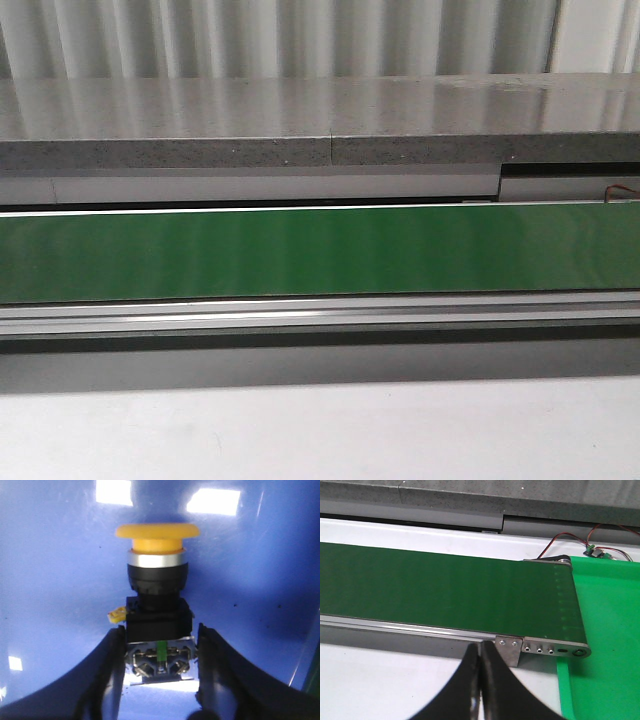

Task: Move button from right to left
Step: 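Lower the button into the blue tray, open the left gripper, withdraw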

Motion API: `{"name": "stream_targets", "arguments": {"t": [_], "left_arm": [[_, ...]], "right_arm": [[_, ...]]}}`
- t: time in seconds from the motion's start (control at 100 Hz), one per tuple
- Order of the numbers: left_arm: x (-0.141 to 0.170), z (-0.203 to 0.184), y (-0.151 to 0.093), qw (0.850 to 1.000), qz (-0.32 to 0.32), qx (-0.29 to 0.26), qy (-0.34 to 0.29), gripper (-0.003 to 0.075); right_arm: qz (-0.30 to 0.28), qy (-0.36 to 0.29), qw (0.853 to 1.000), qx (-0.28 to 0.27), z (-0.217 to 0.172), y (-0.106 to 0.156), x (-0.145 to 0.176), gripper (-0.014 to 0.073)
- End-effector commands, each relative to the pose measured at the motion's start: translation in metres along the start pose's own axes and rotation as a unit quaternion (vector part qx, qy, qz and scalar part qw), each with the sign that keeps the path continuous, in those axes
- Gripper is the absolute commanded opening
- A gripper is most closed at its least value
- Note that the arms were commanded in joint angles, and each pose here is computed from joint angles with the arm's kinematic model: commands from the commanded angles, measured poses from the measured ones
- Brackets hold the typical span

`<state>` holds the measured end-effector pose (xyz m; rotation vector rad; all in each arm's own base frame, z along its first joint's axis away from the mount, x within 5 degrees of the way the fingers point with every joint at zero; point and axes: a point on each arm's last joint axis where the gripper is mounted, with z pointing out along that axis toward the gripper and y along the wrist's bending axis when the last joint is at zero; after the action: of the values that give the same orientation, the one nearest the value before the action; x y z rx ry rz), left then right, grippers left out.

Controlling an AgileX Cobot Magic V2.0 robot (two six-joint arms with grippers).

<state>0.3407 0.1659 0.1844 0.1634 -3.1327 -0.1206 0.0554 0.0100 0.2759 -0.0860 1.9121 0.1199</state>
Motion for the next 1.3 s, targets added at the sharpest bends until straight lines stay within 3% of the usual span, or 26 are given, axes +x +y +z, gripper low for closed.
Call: {"name": "stream_targets", "arguments": {"t": [0.0, 0.11, 0.3, 0.64, 0.76, 1.07, 1.17, 1.29], "left_arm": [[0.000, -0.023, 0.002, 0.999, -0.002, -0.010, -0.031, 0.0107], [0.000, -0.023, 0.002, 0.999, -0.002, -0.010, -0.031, 0.0185], [0.000, -0.023, 0.002, 0.999, -0.002, -0.010, -0.031, 0.0418], [-0.002, -0.028, 0.002, 0.999, -0.006, -0.007, -0.041, 0.0428], [-0.002, -0.047, 0.001, 0.996, -0.018, -0.006, -0.084, 0.0380], [0.009, -0.115, -0.020, 0.977, -0.028, -0.029, -0.211, 0.0031], [0.016, -0.135, -0.036, 0.967, -0.018, -0.032, -0.253, -0.0020], [0.026, -0.152, -0.060, 0.956, -0.003, -0.024, -0.292, -0.0021]], "right_arm": [[-0.004, -0.047, 0.999, 0.003, -0.002, 0.000, -0.014, -0.0067], [-0.004, -0.047, 0.999, 0.003, -0.002, 0.000, -0.014, -0.0067], [-0.004, -0.047, 0.999, 0.003, -0.002, 0.000, -0.014, -0.0067], [-0.004, -0.047, 0.999, 0.003, -0.002, 0.000, -0.014, -0.0067], [-0.004, -0.047, 0.999, 0.003, -0.002, 0.000, -0.014, -0.0067], [-0.004, -0.047, 0.999, 0.003, -0.002, 0.000, -0.014, -0.0067], [-0.004, -0.047, 0.999, 0.003, -0.002, 0.000, -0.014, -0.0067], [-0.004, -0.047, 0.999, 0.003, -0.002, 0.000, -0.014, -0.0067]]}}
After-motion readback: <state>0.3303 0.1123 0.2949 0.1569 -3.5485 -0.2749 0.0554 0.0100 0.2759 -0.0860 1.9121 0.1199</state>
